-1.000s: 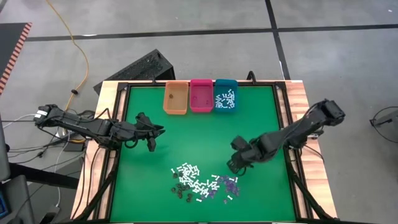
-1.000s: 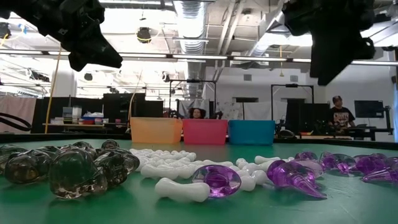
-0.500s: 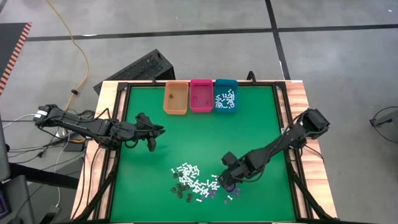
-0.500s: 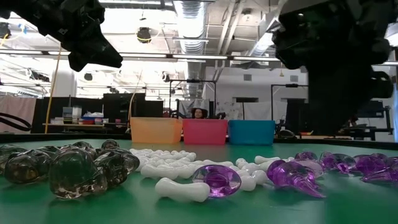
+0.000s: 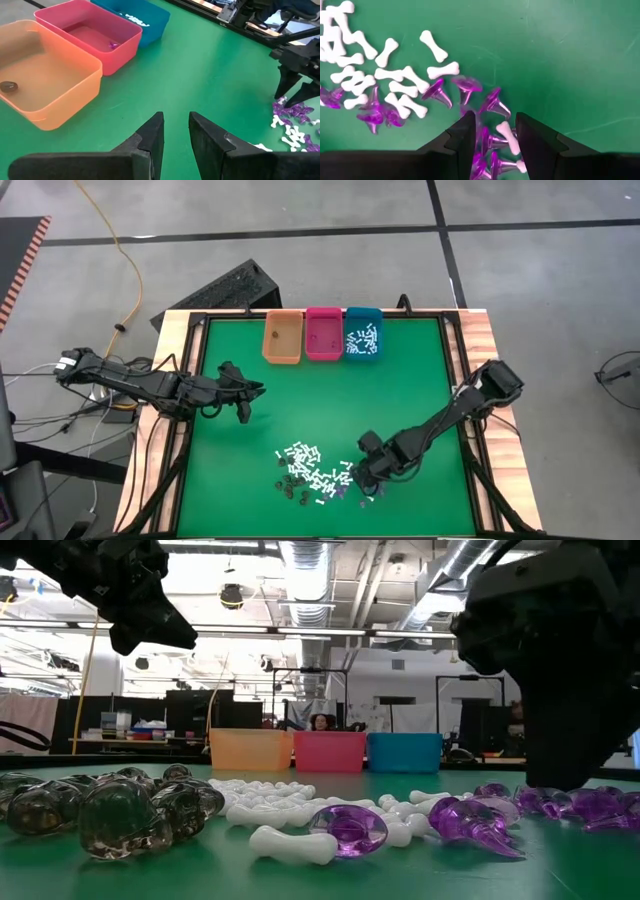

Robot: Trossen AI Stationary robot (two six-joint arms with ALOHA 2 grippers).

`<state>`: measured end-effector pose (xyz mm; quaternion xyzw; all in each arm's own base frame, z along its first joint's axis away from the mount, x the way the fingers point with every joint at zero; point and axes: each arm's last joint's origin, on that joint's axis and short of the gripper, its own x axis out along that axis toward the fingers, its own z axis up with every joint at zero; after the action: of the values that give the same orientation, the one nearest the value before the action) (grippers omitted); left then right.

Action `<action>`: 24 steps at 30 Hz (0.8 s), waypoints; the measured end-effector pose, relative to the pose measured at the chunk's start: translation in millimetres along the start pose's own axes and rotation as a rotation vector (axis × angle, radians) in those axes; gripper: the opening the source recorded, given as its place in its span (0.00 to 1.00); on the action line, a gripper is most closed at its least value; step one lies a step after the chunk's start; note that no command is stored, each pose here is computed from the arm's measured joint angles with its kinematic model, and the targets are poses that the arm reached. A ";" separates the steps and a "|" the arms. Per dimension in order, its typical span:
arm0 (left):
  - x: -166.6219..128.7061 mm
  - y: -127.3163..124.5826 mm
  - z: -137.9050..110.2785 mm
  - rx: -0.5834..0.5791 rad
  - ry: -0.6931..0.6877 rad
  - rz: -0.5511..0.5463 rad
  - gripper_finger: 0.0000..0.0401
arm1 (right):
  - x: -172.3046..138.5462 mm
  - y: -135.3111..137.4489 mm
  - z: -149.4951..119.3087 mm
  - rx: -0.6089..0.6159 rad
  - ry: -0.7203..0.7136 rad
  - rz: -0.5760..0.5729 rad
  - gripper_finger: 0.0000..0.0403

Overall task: Sort Halloween decoration
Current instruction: Put the violet witch hat toy into the red bin

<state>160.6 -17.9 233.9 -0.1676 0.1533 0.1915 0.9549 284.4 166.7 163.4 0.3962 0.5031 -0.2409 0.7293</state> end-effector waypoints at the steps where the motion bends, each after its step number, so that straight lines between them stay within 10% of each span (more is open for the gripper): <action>1: 0.0 0.0 0.0 0.000 0.000 0.000 0.20 | 0.1 -0.1 0.1 0.000 0.000 -0.001 0.42; 24: 0.0 1.4 -2.5 0.008 0.022 0.014 0.20 | 1.2 -2.5 7.7 0.019 -0.007 -0.020 0.17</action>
<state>159.5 -17.7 231.3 -0.1649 0.1660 0.1957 0.9523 287.2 159.0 162.8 0.3973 0.5024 -0.2541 0.7247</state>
